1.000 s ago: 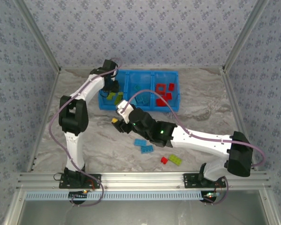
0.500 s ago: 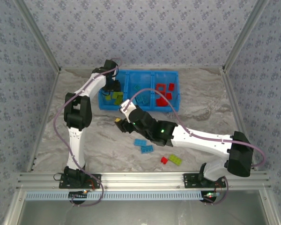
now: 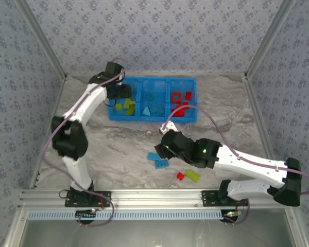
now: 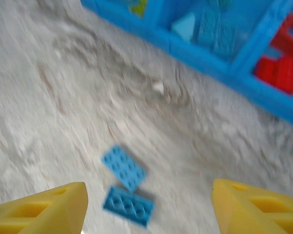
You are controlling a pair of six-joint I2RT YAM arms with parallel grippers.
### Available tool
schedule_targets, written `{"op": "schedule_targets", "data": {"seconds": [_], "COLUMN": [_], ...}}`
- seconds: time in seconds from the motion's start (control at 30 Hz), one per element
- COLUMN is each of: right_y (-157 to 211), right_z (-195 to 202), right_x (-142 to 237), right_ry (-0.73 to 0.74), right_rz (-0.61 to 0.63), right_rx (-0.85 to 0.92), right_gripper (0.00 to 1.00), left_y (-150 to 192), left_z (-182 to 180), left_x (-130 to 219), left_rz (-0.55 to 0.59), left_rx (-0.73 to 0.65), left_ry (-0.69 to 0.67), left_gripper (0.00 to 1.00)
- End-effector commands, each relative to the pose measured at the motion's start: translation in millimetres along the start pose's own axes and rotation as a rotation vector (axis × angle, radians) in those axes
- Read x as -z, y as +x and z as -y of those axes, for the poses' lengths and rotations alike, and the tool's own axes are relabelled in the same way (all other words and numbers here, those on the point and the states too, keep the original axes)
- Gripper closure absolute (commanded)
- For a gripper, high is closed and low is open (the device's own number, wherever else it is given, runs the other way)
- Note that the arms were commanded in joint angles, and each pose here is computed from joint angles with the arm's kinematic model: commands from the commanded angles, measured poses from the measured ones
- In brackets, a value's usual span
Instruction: Sort the legos into containers by color
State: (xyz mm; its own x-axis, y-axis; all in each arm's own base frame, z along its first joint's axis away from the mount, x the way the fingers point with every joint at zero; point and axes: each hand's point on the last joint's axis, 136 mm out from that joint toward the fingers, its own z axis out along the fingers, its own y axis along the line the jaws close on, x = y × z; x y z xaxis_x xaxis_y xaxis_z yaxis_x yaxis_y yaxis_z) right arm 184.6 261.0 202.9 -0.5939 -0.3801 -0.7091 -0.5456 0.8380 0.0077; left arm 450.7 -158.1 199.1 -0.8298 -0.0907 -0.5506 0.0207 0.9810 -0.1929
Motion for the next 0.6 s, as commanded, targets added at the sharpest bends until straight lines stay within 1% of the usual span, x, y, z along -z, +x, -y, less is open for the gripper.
{"op": "schedule_targets", "data": {"seconds": [0.0, 0.03, 0.1, 0.13, 0.2, 0.23, 0.3, 0.4, 0.5, 0.57], "right_y": [55.7, 62.0, 75.9, 82.2, 98.7, 104.5, 119.2, 138.2, 152.4, 159.9], "right_z": [11.9, 10.6, 8.1, 9.0, 9.9, 11.2, 12.2, 11.8, 9.8, 10.2], "right_x": [2.9, 2.3, -0.5, -1.7, -5.0, -6.3, -11.2, -20.4, -30.2, -36.5], "right_ry": [0.031, 0.024, 0.006, 0.011, 0.012, 0.017, 0.022, 0.025, 0.026, 0.037], "right_rz": [-0.203, -0.226, -0.277, -0.303, -0.371, -0.398, -0.462, -0.539, -0.586, -0.613], "right_rx": [-0.03, -0.031, -0.032, -0.031, -0.028, -0.029, -0.037, -0.04, -0.029, -0.016], "right_gripper": [0.31, 0.31, 0.31, 0.31, 0.31, 0.31, 0.3, 0.31, 0.31, 0.31], "left_y": [22.3, 36.9, 78.2, 96.1, 136.5, 152.8, 192.5, 241.2, 265.7, 270.4], "left_z": [42.5, 52.6, 72.7, 78.1, 89.5, 91.2, 93.8, 85.4, 83.9, 86.3], "left_x": [80.4, 95.9, 129.5, 142.5, 172.5, 182.1, 198.0, 210.3, 223.0, 231.6], "left_rz": [0.084, 0.085, 0.072, 0.062, 0.04, 0.021, -0.061, -0.186, -0.253, -0.253], "left_rx": [-0.02, -0.039, -0.09, -0.109, -0.149, -0.155, -0.176, -0.161, -0.118, -0.105], "left_ry": [0.149, 0.192, 0.283, 0.313, 0.418, 0.464, 0.592, 0.724, 0.823, 0.866], "left_gripper": [0.37, 0.37, 0.35, 0.35, 0.34, 0.33, 0.33, 0.32, 0.32, 0.31]}}
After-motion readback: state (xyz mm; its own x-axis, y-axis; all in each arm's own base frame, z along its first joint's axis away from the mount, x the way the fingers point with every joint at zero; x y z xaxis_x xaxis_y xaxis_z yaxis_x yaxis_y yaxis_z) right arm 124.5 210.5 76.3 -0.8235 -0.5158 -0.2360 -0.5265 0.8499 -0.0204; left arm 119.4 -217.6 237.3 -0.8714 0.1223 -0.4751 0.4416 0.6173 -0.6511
